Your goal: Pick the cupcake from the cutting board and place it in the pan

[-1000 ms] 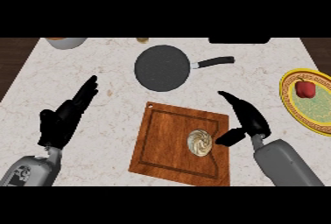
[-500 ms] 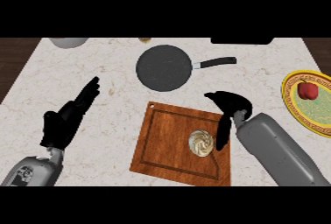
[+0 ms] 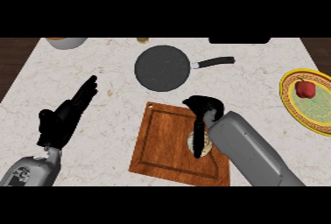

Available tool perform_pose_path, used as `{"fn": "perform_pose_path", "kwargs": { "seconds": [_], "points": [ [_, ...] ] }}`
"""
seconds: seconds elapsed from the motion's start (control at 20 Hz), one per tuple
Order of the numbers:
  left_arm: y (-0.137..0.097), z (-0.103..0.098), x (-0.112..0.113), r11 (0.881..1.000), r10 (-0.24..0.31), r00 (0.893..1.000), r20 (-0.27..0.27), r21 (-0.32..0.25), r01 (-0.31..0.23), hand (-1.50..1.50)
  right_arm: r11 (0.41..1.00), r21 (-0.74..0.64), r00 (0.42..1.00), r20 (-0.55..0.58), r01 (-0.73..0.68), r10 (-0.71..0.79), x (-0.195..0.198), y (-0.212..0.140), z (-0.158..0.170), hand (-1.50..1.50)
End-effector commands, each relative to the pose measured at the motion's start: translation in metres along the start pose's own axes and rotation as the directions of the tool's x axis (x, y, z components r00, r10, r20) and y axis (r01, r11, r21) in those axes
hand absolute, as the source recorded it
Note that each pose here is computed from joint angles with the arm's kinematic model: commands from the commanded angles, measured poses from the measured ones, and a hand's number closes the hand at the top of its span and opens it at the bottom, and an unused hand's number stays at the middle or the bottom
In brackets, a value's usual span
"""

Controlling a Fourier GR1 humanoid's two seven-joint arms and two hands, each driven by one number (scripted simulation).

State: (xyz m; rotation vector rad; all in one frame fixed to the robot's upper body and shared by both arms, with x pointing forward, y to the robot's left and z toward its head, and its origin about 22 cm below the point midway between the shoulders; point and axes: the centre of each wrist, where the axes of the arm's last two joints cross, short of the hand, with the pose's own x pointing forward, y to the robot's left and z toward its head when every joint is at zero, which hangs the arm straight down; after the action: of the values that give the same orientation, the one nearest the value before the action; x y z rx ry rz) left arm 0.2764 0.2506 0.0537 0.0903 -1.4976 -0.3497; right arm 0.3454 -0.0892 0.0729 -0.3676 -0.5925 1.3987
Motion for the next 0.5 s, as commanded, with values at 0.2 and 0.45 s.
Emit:
{"fn": "perform_pose_path", "kwargs": {
  "seconds": [0.2,0.45],
  "points": [
    [0.005,0.020,-0.008,1.000,0.000,1.000,-0.009,-0.007,0.000,0.00,0.992,0.030,0.978,-0.169,-0.122,0.126,0.006,0.004,0.002,-1.50],
    [-0.016,-0.006,0.001,1.000,-0.001,1.000,0.000,0.017,0.001,0.00,0.990,0.040,0.973,-0.184,-0.134,0.140,-0.002,0.015,0.001,-1.50]
  ]
}}
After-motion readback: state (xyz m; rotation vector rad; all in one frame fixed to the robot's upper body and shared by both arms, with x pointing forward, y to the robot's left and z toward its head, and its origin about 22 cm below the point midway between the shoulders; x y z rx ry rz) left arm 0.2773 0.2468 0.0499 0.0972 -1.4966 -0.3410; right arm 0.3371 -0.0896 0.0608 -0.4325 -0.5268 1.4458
